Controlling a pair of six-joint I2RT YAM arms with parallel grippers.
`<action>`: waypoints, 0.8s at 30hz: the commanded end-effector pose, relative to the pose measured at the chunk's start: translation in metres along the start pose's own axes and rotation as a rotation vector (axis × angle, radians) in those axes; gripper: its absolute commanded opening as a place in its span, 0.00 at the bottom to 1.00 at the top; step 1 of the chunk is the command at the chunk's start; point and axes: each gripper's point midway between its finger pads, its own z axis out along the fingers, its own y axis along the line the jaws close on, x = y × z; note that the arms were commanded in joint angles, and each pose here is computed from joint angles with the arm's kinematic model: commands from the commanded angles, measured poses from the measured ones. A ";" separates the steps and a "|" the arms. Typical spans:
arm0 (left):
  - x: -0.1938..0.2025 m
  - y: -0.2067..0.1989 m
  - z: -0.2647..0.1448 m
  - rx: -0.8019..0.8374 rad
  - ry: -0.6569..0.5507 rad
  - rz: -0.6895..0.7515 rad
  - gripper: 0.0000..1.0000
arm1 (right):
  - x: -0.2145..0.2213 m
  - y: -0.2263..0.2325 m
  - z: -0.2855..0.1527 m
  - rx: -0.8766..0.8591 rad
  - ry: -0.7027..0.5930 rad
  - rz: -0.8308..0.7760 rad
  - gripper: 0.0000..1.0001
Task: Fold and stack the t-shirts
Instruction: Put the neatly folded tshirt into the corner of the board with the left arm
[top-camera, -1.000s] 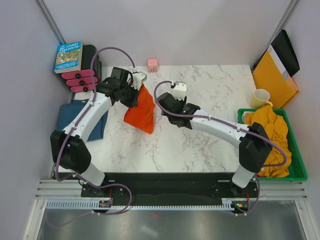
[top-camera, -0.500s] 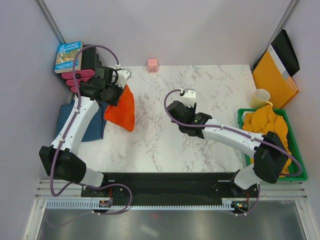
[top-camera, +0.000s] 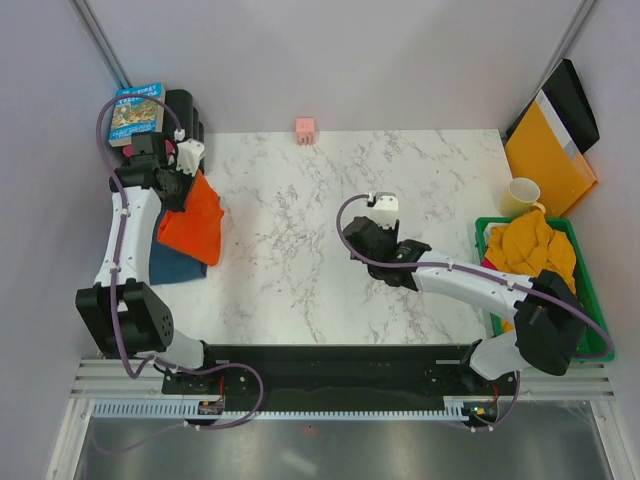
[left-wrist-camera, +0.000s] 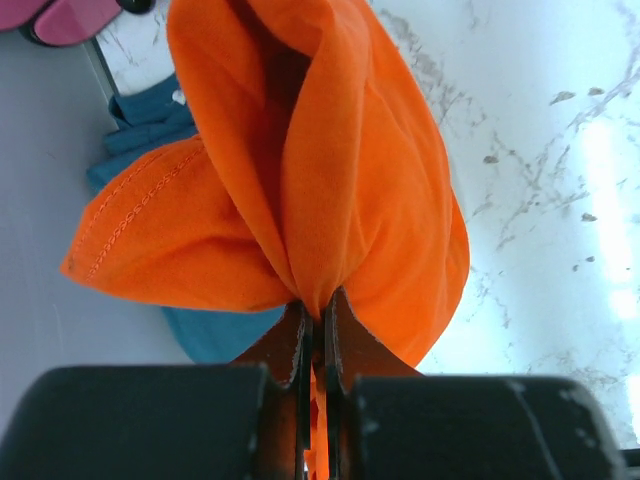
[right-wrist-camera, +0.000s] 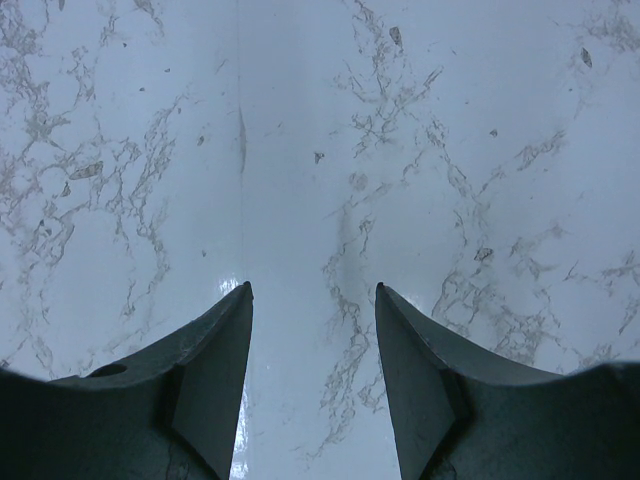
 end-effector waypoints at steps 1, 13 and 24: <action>-0.006 0.018 0.004 0.005 -0.025 0.048 0.02 | -0.010 0.002 -0.007 -0.031 -0.041 0.034 0.60; 0.053 0.082 0.037 -0.121 0.101 -0.118 0.02 | -0.002 -0.005 -0.006 -0.021 -0.030 0.021 0.60; 0.116 0.106 0.065 -0.212 0.169 -0.203 0.02 | 0.016 0.000 0.000 -0.034 0.029 0.018 0.60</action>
